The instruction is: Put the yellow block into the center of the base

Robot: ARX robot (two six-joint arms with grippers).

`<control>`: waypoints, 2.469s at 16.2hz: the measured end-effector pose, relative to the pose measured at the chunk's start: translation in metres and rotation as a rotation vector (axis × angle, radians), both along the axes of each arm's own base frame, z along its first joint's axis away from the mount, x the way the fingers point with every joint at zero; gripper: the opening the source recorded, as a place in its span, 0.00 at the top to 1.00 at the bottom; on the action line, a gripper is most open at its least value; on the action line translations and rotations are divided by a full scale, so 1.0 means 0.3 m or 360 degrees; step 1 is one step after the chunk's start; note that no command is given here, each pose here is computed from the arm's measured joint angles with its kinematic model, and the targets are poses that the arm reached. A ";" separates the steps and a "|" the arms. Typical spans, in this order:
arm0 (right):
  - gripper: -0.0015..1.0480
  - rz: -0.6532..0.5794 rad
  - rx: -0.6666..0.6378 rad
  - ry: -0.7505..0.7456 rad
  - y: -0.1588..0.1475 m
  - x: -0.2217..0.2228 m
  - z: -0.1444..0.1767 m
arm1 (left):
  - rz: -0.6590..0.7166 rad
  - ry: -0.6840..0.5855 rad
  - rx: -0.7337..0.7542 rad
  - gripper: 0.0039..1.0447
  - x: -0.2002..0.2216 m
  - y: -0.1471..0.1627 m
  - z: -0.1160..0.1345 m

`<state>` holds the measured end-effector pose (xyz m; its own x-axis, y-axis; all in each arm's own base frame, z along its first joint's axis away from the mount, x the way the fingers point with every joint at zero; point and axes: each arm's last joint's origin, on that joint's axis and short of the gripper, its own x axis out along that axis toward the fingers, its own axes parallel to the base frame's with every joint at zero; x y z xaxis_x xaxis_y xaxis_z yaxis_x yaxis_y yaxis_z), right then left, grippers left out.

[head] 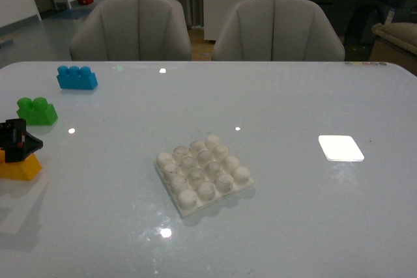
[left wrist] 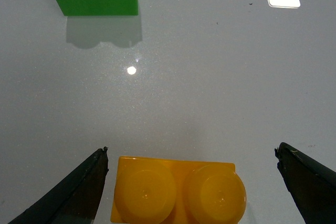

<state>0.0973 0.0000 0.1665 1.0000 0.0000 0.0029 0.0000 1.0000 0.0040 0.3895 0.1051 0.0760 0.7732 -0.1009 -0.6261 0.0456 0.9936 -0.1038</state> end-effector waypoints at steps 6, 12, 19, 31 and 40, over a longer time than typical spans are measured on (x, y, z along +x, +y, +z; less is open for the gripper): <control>0.06 -0.0001 0.0000 -0.0001 0.000 0.000 0.000 | -0.0001 0.0011 0.0019 0.43 -0.027 -0.006 -0.011; 0.06 -0.0001 0.0000 -0.0001 0.000 0.000 0.000 | -0.0096 -0.0005 0.0031 0.43 -0.052 -0.103 0.058; 0.06 -0.0001 0.0000 0.0000 0.000 0.000 0.000 | -0.0600 -0.0293 0.0027 0.44 -0.126 -0.533 0.309; 0.06 0.0000 0.0000 0.0000 0.000 0.000 0.000 | -0.1273 -0.0232 0.0181 0.44 -0.009 -0.838 0.217; 0.06 -0.0001 0.0000 0.0000 0.000 0.000 0.000 | -0.1495 -0.0104 0.0254 0.44 0.050 -0.754 0.095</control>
